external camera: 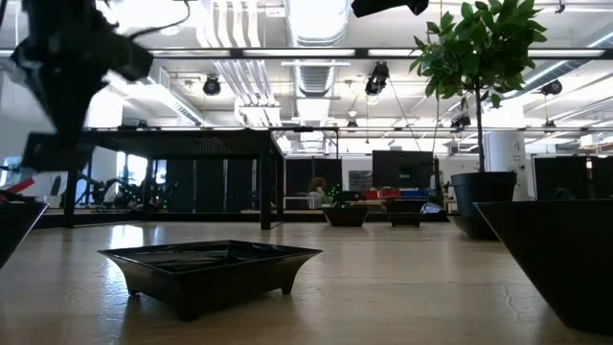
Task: Pick & Place Mini shaped plates
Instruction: Put the square plate on the shelf
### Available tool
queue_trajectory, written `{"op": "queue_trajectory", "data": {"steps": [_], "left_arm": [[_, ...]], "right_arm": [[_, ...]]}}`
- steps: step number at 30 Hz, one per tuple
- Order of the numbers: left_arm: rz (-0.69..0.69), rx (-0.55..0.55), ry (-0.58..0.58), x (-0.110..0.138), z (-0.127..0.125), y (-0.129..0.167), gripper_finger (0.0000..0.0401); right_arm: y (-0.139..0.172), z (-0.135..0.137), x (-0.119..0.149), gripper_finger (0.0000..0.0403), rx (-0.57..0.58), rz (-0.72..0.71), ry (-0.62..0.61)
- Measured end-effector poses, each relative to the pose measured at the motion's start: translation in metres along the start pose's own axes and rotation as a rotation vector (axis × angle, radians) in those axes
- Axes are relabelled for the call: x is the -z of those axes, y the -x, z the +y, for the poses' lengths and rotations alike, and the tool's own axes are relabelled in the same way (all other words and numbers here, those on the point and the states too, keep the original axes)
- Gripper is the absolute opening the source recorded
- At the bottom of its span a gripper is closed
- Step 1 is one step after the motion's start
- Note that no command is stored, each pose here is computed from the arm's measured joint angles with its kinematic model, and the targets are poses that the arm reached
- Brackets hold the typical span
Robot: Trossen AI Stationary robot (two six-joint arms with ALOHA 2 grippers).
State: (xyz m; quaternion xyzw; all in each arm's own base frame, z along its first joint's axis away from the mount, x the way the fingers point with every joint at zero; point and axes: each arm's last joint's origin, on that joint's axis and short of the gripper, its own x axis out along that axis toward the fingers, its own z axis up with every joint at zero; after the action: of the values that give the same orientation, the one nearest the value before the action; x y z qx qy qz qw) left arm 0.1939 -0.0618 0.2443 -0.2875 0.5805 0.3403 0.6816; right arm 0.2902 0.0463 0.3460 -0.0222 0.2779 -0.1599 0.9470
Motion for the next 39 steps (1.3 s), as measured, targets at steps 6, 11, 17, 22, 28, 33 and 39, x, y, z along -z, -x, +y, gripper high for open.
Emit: {"op": "queue_trajectory", "data": {"steps": [6,11,17,22,28,33,39], "left_arm": [[-0.121,0.067,-0.14,-0.011,-0.009,0.032,0.0],[-0.233,0.11,-0.234,-0.02,-0.014,0.059,0.0],[-0.386,0.069,-0.387,-0.034,-0.011,0.089,0.0],[-0.426,-0.031,-0.574,-0.051,-0.002,0.095,0.0],[-0.42,-0.208,-0.739,-0.073,0.013,0.083,0.0],[-0.386,-0.299,-0.811,-0.086,0.022,0.07,0.0],[-0.326,-0.354,-0.822,-0.101,0.029,0.05,0.0]], "right_arm": [[0.0,0.0,0.0,0.0063,0.0,0.0,0.0],[0.0,0.0,0.0,0.0063,0.0,0.0,0.0],[0.0,0.0,0.0,0.0063,0.0,0.0,0.0],[0.0,0.0,0.0,0.0063,0.0,0.0,0.0],[0.0,0.0,0.0,0.0063,0.0,0.0,-0.006],[0.0,0.0,0.0,0.0063,0.0,0.0,-0.008],[0.0,0.0,0.0,0.0063,0.0,0.0,-0.008]]}}
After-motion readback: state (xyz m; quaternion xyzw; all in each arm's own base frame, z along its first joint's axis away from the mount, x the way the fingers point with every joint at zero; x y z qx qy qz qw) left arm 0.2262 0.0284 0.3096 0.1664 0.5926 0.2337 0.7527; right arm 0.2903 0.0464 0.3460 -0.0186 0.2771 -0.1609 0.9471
